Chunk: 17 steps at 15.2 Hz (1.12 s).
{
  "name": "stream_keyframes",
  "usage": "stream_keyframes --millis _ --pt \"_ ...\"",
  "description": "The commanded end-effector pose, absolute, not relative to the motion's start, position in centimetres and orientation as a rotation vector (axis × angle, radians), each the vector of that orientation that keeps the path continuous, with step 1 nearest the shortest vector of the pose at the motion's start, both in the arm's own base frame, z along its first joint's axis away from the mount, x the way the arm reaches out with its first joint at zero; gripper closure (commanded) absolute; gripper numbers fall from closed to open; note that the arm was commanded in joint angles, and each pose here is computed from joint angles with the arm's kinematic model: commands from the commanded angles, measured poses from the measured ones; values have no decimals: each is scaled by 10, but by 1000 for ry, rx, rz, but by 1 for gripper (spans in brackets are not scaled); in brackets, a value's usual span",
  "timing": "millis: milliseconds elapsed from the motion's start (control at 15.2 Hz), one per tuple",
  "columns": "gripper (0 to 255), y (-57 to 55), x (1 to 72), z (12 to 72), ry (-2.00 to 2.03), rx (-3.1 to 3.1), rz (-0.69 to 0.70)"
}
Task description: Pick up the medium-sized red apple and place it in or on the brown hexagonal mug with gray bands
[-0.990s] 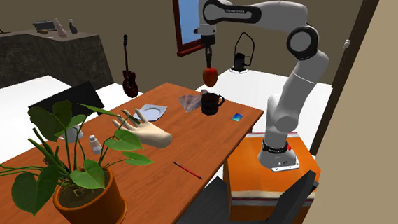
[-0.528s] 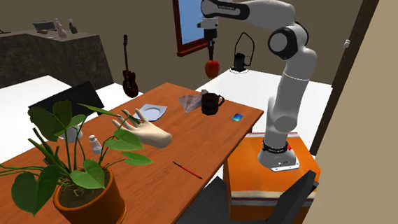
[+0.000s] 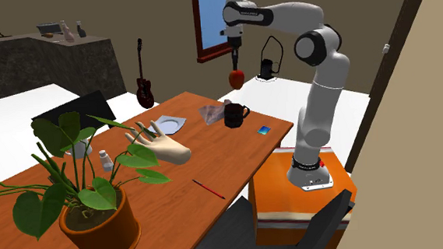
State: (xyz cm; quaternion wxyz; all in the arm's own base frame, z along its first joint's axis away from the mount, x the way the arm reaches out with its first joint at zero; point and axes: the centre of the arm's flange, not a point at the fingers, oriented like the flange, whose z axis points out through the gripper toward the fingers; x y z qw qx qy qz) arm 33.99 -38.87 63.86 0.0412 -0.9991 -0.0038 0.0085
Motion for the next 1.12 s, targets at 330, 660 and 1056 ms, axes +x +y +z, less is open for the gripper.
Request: stream_keyframes --millis 330,660,1056 --pt "255 -388 341 601 -12 -3059 25" --pt "255 -388 341 575 -12 -3059 25" --pt "255 -388 341 543 -12 -3059 25"
